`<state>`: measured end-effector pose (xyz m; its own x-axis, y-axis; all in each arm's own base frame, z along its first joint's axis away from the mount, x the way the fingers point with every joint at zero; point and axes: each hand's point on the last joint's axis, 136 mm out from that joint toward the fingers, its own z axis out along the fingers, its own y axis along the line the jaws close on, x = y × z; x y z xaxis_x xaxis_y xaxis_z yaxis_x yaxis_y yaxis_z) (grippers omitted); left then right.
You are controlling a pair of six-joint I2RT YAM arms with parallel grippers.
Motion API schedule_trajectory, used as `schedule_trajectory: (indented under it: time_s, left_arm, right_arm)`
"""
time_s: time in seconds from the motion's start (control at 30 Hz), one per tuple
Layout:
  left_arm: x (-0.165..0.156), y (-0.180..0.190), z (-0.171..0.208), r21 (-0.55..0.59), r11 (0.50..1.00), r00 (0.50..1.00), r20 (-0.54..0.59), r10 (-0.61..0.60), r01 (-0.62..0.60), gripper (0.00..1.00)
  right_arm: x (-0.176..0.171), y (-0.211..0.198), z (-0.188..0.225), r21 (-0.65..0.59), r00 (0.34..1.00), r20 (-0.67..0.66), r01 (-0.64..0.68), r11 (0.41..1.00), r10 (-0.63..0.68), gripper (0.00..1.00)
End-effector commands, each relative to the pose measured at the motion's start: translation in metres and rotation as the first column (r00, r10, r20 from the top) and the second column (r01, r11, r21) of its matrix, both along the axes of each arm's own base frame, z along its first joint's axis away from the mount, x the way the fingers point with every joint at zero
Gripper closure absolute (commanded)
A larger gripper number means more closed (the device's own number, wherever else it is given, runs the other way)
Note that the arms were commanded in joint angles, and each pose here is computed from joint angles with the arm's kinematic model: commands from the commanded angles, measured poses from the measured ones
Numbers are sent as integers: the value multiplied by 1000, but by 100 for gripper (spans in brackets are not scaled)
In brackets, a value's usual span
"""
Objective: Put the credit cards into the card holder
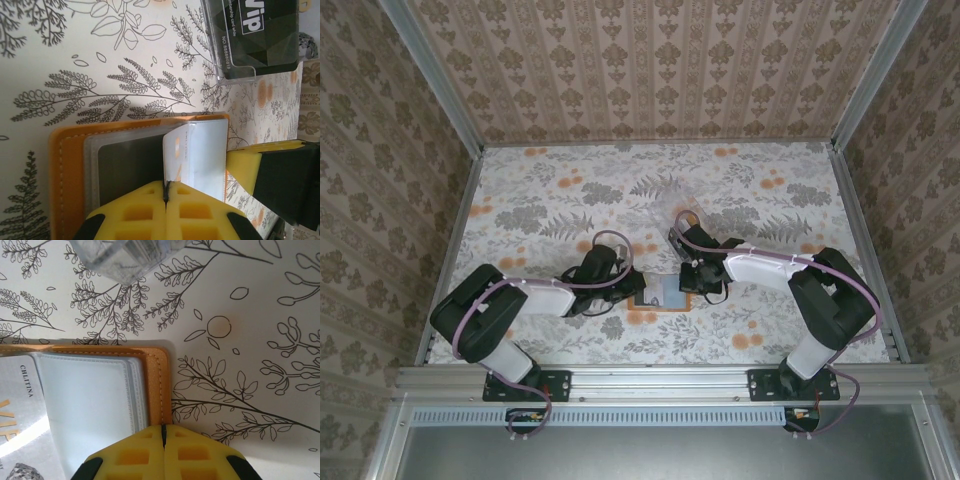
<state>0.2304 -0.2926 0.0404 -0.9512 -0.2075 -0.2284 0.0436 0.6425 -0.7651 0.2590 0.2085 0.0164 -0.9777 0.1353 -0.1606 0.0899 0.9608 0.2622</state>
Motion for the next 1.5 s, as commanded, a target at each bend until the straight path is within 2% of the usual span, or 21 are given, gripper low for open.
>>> schedule_trajectory:
  time_s: [0.0, 0.83, 1.03, 1.27, 1.47]
  left_arm:
    - [-2, 3, -2, 24, 1000, 1000, -8, -14, 15, 97]
    - [-13, -20, -11, 19, 996, 996, -30, -84, 84, 95]
    - [-19, -3, -14, 72, 993, 995, -40, -92, 94, 96]
    - [-17, 0, -14, 109, 989, 993, -60, -97, 103, 97]
    - [-10, -23, -11, 68, 990, 992, -52, -119, 122, 95]
  right_arm:
    - [-20, -15, -32, -71, 996, -84, 14, 997, -20, 92]
    - [-22, -12, -37, -53, 995, -99, 18, 998, -23, 92]
    - [-21, -13, -34, -57, 996, -91, 18, 998, -23, 92]
    - [-19, -11, -34, -52, 996, -91, 17, 998, -22, 92]
    - [-20, -8, -33, -32, 995, -94, 13, 999, -16, 92]
